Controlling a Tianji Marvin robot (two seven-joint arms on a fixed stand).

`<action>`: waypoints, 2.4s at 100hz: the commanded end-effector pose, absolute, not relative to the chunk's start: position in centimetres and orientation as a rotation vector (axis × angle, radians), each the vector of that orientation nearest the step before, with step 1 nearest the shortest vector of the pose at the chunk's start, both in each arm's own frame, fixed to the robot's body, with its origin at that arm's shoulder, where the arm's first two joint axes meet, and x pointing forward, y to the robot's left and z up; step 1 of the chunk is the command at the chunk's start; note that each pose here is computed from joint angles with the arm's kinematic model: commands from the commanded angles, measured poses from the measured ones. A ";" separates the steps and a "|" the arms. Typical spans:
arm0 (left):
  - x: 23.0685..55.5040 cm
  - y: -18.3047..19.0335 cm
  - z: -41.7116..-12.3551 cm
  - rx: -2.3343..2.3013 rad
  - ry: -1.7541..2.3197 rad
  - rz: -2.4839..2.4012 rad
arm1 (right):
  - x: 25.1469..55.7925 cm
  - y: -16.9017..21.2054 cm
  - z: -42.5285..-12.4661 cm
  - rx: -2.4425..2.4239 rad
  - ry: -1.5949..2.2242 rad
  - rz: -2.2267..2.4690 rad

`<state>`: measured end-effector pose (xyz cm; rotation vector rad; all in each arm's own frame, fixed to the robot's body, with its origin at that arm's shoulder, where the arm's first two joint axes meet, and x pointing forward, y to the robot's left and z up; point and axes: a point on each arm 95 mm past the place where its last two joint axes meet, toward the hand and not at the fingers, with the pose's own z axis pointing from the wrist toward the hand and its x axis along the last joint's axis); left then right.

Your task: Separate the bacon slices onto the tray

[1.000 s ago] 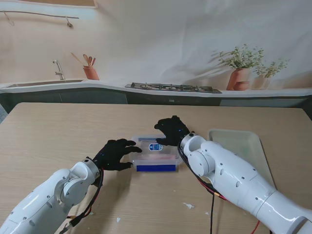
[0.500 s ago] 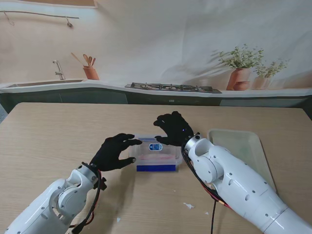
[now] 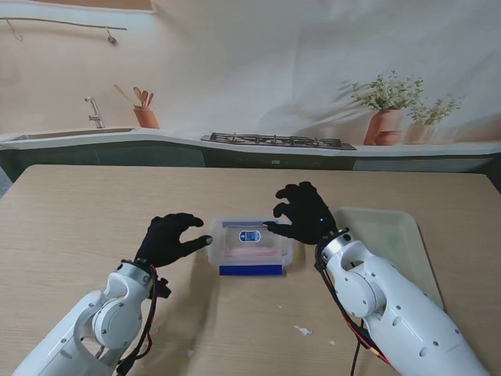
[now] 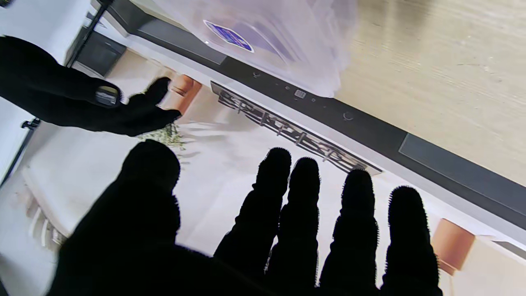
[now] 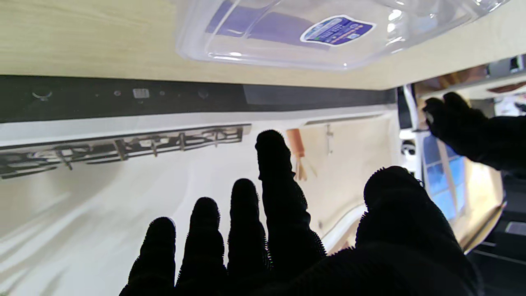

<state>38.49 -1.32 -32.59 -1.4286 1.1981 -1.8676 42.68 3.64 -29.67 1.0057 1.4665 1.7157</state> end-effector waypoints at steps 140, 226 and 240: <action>41.9 -2.9 -36.5 -1.780 1.271 -1.757 | 42.5 1.6 -34.2 1.312 1.562 1.473; 41.9 -3.2 -35.8 -1.845 1.203 -1.853 | 42.6 2.2 -33.7 1.391 1.507 1.586; 41.9 -3.2 -35.7 -1.844 1.197 -1.862 | 42.6 2.2 -33.7 1.388 1.505 1.595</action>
